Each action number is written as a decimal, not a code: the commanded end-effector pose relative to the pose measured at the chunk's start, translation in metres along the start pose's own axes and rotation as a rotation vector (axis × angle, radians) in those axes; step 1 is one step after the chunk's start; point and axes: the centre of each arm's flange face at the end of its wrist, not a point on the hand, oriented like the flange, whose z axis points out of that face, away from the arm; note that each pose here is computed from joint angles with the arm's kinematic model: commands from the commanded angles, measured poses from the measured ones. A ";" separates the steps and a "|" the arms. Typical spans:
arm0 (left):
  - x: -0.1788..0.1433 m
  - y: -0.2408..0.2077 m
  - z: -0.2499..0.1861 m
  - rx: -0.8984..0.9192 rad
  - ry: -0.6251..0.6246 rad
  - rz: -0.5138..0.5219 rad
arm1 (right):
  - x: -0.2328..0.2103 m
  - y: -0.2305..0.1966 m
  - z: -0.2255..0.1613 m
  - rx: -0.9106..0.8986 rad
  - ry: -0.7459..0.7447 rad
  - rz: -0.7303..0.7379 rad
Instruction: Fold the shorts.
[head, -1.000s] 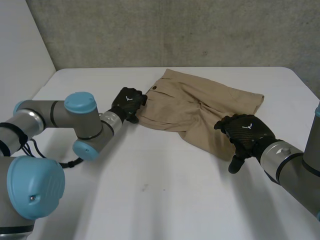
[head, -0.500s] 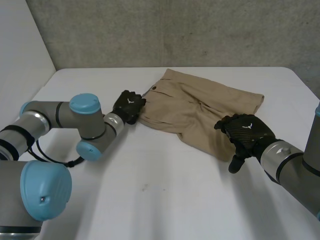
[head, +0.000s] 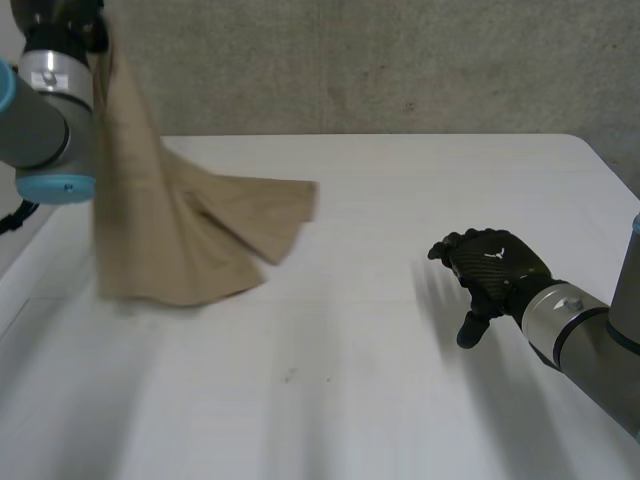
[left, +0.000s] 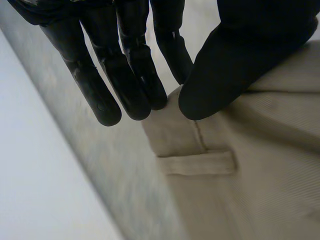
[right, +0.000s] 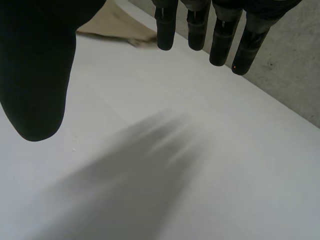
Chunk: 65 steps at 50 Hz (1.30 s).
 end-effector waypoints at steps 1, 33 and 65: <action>0.074 -0.043 -0.024 0.088 0.310 -0.218 | 0.003 -0.003 -0.003 0.009 0.017 0.001; 0.140 -0.075 -0.228 -0.444 0.751 -0.181 | 0.018 -0.020 -0.002 0.136 0.021 -0.176; 0.057 -0.020 -0.354 -1.008 0.534 0.025 | -0.034 0.013 0.080 0.065 -0.149 -0.383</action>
